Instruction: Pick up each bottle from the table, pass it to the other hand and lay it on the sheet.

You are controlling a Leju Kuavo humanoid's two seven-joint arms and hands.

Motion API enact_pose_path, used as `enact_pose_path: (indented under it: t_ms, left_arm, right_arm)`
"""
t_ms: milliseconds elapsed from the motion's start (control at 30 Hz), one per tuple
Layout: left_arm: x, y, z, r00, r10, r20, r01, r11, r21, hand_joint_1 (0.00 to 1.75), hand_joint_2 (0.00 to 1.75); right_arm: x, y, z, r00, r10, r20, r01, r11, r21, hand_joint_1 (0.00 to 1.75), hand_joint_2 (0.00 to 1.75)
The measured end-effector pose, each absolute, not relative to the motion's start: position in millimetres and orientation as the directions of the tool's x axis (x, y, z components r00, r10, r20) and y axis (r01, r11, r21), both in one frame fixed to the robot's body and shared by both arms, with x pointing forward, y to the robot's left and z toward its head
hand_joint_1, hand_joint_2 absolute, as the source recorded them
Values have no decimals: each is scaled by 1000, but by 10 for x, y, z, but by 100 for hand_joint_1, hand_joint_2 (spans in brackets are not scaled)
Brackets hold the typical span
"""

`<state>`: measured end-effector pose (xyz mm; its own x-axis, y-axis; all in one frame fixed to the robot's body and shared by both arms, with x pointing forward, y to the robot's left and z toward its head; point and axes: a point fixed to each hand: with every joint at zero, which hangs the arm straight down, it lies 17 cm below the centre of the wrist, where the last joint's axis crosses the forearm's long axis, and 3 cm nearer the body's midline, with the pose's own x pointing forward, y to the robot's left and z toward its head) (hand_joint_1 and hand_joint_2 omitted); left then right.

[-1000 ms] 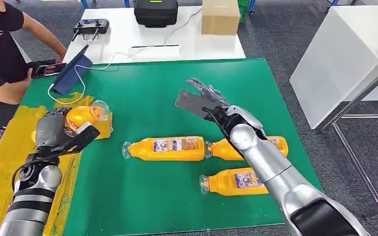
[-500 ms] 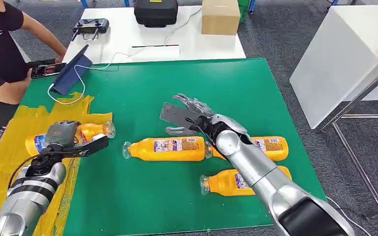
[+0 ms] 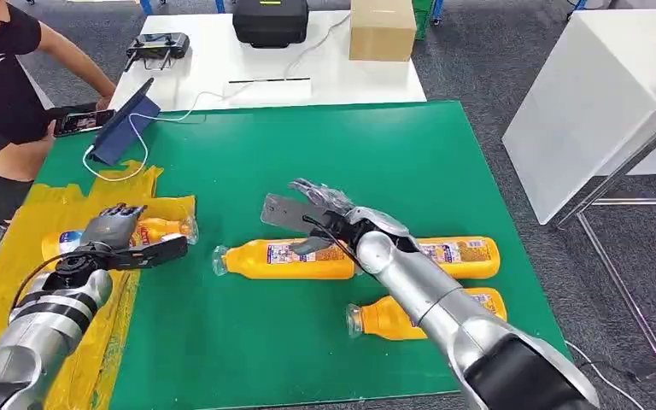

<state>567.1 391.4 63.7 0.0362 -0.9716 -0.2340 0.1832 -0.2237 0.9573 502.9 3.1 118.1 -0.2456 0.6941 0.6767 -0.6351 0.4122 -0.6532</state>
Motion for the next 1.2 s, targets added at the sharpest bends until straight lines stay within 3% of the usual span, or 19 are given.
enact_pose_path:
  t_ms: [33, 67, 200, 367, 500, 600, 667, 900, 1200]
  left_arm:
    - [5671, 3903, 630, 30, -972, -232, 187, -222, 957, 0, 175]
    - [5675, 3897, 631, 28, -972, -232, 188, -223, 957, 0, 0]
    - [5690, 3812, 622, -3, -986, -165, 193, -162, 968, 0, 0]
    - [5716, 3578, 658, -44, -997, 59, 203, 48, 978, 0, 0]
    - [5814, 3338, 1036, -60, -935, 349, 96, 343, 935, 0, 0]
    - [5809, 3141, 1341, -91, -796, 599, 48, 597, 801, 0, 0]
    - [5789, 3029, 1500, -123, -707, 697, 41, 698, 715, 0, 0]
    - [5673, 2835, 1928, -225, -426, 877, 52, 893, 447, 0, 0]
    - [5631, 2815, 2026, -249, -397, 883, 45, 906, 420, 0, 0]
  right_arm:
    - [5025, 38, 1159, -242, 696, 676, -639, 410, -651, 0, 175]
    - [5026, 30, 1139, -238, 699, 674, -640, 409, -650, 0, 175]
    - [5043, 26, 1077, -227, 715, 661, -647, 397, -651, 0, 175]
    - [5071, -32, 914, -207, 751, 627, -656, 369, -659, 0, 175]
    - [5074, -114, 763, -194, 780, 596, -657, 348, -669, 0, 175]
    - [5065, -162, 661, -191, 798, 572, -658, 329, -678, 0, 175]
    - [5058, -192, 605, -185, 807, 561, -661, 320, -679, 0, 175]
    - [4999, -184, 475, -177, 821, 543, -677, 299, -672, 0, 175]
    - [4975, -186, 424, -168, 825, 540, -685, 296, -665, 0, 175]
